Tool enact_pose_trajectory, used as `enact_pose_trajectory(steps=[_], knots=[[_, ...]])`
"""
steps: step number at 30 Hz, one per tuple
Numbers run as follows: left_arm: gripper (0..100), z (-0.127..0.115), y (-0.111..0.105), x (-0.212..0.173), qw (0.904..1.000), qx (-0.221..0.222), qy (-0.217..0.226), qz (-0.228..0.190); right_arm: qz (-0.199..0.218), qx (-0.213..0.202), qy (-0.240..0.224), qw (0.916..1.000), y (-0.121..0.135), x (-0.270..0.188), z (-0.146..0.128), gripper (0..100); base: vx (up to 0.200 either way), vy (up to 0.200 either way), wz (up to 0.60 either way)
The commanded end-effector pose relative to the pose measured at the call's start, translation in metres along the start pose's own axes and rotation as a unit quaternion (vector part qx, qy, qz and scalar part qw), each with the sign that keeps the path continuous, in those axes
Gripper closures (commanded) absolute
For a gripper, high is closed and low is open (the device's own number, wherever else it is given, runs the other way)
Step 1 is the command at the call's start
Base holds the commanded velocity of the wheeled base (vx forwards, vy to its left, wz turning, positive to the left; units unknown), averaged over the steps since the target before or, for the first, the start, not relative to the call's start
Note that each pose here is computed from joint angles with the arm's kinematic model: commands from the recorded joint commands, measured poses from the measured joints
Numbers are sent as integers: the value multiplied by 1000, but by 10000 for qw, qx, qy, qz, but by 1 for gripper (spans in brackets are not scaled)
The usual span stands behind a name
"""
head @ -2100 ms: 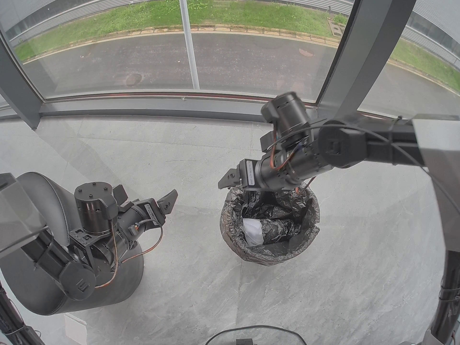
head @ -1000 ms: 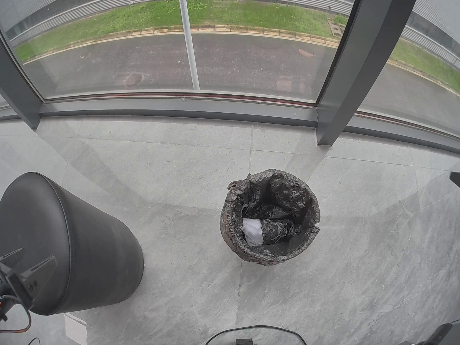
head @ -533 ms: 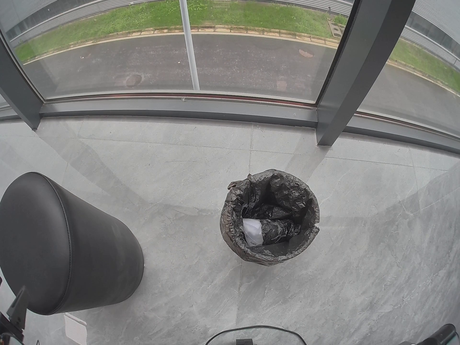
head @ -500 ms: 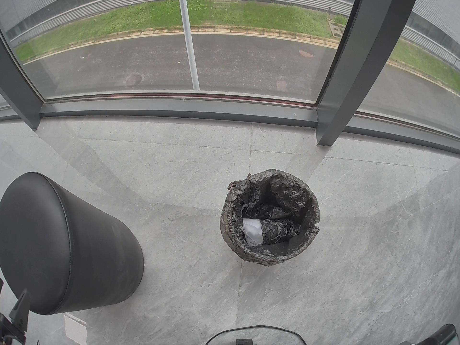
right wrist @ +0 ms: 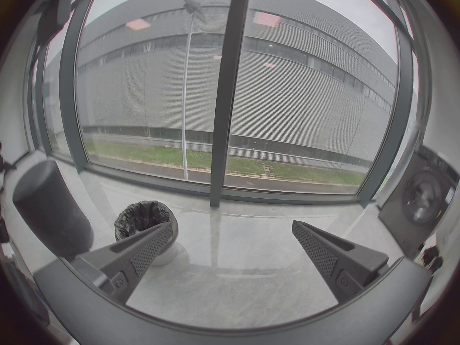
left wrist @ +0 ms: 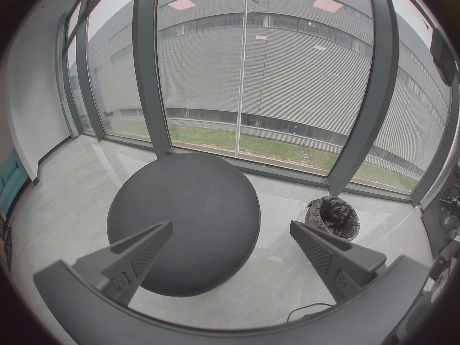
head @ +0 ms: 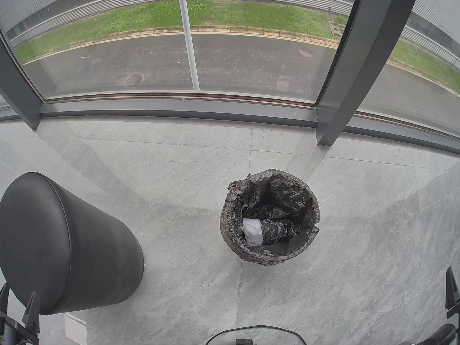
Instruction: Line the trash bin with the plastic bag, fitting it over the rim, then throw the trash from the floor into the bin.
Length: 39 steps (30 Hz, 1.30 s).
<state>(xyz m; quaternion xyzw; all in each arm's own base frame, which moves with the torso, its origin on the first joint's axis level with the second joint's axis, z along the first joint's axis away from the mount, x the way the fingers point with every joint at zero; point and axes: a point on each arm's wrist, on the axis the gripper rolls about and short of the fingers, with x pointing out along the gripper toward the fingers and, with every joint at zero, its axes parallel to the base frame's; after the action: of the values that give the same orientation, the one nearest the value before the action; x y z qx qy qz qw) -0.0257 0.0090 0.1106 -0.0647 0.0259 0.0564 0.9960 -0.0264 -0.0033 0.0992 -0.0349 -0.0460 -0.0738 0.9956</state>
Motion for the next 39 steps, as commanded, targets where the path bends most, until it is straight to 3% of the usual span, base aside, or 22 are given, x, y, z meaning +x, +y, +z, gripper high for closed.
enact_pose_trajectory(steps=[1, 4, 5, 10, 14, 18, 20, 24, 27, 32, 36, 39], knots=[[0, -21, 1, 10, 9996, 233, -36, 142, 309, 659, 286, 9969, 3, 1, -18, 0, 0, 0, 0], [0, -27, 1, 13, 9990, 435, -25, 136, 440, 655, 277, 9965, 4, 1, -19, 0, 0, 0, 0], [0, -27, 1, 13, 9990, 435, -25, 136, 447, 648, 277, 9965, 4, 1, -19, 100, 0, 0, 0], [0, -27, 1, 12, 9993, 354, -4, 69, 469, 447, 290, 9975, 4, 1, -19, 100, 0, 0, 0], [0, -28, 0, 13, 9995, 316, -17, -87, 482, 531, 301, 9970, 4, 1, -19, 100, 0, 0, 0], [0, -28, -1, 13, 9987, 216, 21, -461, 522, 485, 314, 9970, 4, 1, -19, 100, 0, 0, 0], [0, -29, -2, 13, 9976, 359, 58, -588, 751, 292, 517, 9954, 5, 1, -24, 100, 0, 0, 0], [0, -29, -2, 12, 9961, 479, 141, -726, 739, 340, 482, 9955, 5, 1, -23, 100, 0, 0, 0], [0, -34, -3, 12, 9908, 875, 318, -979, 739, 347, 490, 9955, 5, 1, -24, 100, 0, 0, 0], [0, -33, -3, 13, 9902, 792, 425, -1068, 734, 447, 490, 9951, 5, 1, -24, 100, 0, 0, 0], [0, -33, -4, 12, 9944, 668, 330, -752, 717, 484, 493, 9950, 5, 1, -24, 100, 0, 0, 0], [0, -33, -4, 12, 9945, 660, 330, -744, 725, 477, 485, 9950, 5, 1, -23, 100, 0, 0, 0]])
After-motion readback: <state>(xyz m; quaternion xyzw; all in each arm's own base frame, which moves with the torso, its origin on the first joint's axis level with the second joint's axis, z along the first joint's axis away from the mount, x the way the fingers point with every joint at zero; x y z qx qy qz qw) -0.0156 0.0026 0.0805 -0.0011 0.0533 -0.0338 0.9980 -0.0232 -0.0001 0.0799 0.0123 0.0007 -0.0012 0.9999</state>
